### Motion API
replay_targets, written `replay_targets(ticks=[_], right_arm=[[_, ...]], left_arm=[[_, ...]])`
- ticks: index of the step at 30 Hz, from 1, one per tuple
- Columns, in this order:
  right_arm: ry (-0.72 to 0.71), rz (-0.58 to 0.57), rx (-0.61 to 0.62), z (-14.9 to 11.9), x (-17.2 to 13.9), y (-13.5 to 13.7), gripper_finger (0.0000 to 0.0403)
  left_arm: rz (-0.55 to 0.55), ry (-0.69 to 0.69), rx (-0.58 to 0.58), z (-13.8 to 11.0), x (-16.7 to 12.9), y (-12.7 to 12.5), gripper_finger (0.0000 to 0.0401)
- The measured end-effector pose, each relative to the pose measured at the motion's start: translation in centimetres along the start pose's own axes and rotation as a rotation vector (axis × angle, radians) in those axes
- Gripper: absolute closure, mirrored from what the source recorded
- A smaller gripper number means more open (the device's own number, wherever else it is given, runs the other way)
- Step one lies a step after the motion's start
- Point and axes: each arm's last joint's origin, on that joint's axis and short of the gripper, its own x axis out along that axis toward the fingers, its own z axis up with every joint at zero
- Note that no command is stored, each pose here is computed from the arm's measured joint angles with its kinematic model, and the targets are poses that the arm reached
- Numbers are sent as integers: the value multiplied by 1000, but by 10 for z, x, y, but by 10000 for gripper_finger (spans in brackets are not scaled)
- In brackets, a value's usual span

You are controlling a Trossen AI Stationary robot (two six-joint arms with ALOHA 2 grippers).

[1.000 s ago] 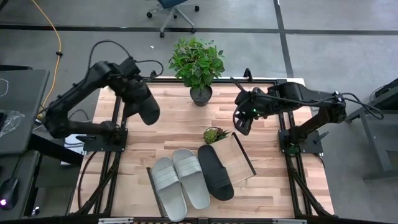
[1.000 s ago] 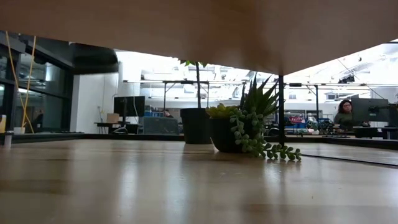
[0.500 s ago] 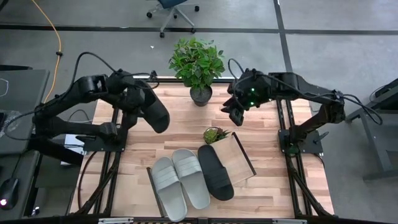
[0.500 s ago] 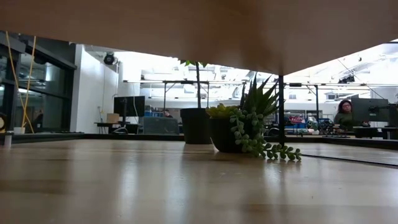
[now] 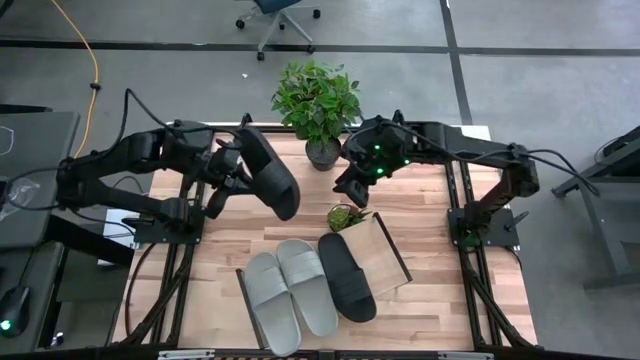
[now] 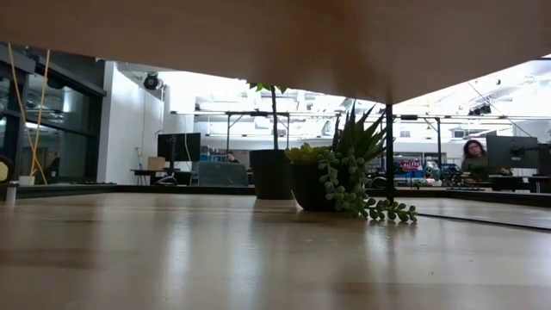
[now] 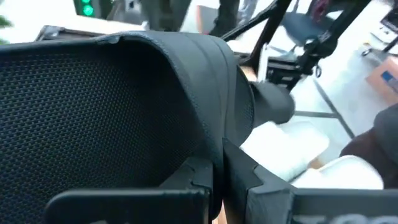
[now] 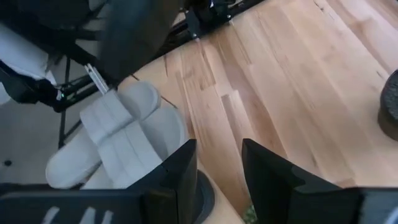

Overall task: Pick and place slides into the shelf
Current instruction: Put the black slipper on the shelf

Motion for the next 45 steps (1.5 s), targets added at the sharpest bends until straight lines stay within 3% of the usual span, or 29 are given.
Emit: replay_targets(ticks=[5,12,17,21,27,39,45], right_arm=[[-31,50,41,9,5,-6,284],[-67,135,38,15,-2,-7,282],[-34,212,47,14,-3,-6,253],[-59,224,55,17,-4,-5,213],[-108,234,63,22,-4,-3,172],[-164,183,54,23,-3,3,171],[-189,174,51,25,-3,3,171]], left_arm=[[-39,3,18,4,15,-4,400],[-101,131,40,2,51,-16,401],[-86,172,134,20,64,-31,401],[-53,233,195,38,68,-37,401],[-16,324,192,58,80,-38,401],[-76,410,220,61,115,-58,401],[-91,370,217,62,122,-67,401]])
